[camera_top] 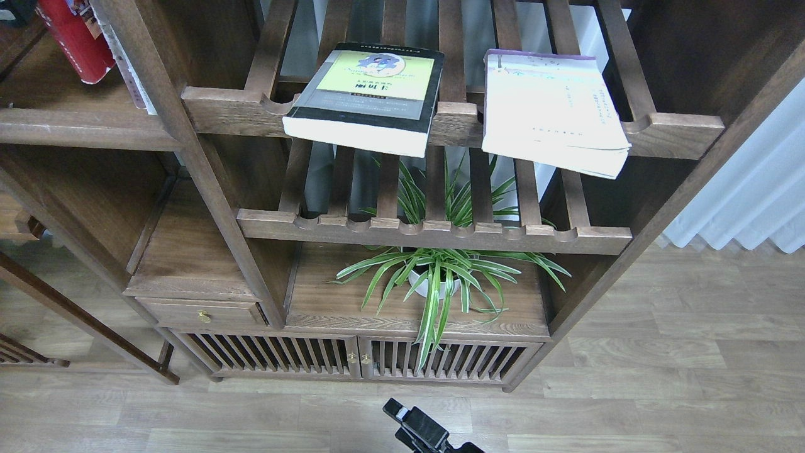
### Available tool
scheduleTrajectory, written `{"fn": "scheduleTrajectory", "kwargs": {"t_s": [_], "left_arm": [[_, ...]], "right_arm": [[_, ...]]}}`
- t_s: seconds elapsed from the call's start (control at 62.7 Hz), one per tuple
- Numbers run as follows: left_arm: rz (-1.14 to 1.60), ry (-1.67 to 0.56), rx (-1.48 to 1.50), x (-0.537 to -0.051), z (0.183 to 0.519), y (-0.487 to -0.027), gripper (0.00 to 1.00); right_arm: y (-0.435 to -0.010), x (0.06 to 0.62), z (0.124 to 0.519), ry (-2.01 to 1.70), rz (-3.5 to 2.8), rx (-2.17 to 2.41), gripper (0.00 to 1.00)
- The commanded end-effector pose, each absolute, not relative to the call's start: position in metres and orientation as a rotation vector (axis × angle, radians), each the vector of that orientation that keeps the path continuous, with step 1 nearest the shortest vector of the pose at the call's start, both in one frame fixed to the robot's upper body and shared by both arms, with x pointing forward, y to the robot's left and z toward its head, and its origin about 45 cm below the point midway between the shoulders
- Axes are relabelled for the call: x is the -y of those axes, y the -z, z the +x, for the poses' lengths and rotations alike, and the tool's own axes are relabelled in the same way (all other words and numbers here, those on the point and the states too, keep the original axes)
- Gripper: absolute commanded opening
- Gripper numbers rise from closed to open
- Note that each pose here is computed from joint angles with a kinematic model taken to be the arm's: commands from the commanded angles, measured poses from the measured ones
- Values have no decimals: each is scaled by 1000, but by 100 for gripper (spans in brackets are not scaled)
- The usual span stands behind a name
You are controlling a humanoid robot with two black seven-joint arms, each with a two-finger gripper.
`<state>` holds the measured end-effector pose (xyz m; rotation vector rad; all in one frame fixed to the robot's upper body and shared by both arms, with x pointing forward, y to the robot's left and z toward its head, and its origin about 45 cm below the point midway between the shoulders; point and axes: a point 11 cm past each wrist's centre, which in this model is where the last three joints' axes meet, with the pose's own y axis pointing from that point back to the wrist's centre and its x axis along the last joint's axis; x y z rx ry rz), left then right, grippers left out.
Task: Organize books on shelf
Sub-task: 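Insert the red book upright among the books on the side shelf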
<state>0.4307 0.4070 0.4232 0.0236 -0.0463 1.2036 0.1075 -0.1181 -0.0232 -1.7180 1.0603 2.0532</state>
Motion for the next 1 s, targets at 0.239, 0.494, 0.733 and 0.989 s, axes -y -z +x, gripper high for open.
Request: {"fn": "scheduleTrajectory", "kwargs": {"t_s": [0.239, 0.494, 0.733, 0.989], "left_arm": [[38, -1199, 38, -405, 432, -419, 20], [46, -1181, 42, -398, 433, -417, 39], [19, -1174, 65, -395, 433, -427, 39], [-60, -1183, 138, -402, 426, -463, 42]], "right_arm": [[24, 118, 107, -2054, -1718, -1062, 100], [25, 119, 107, -2056, -1717, -1067, 100], [25, 119, 106, -2057, -1715, -1068, 100], [25, 120, 106, -2058, -1716, -1071, 100]]}}
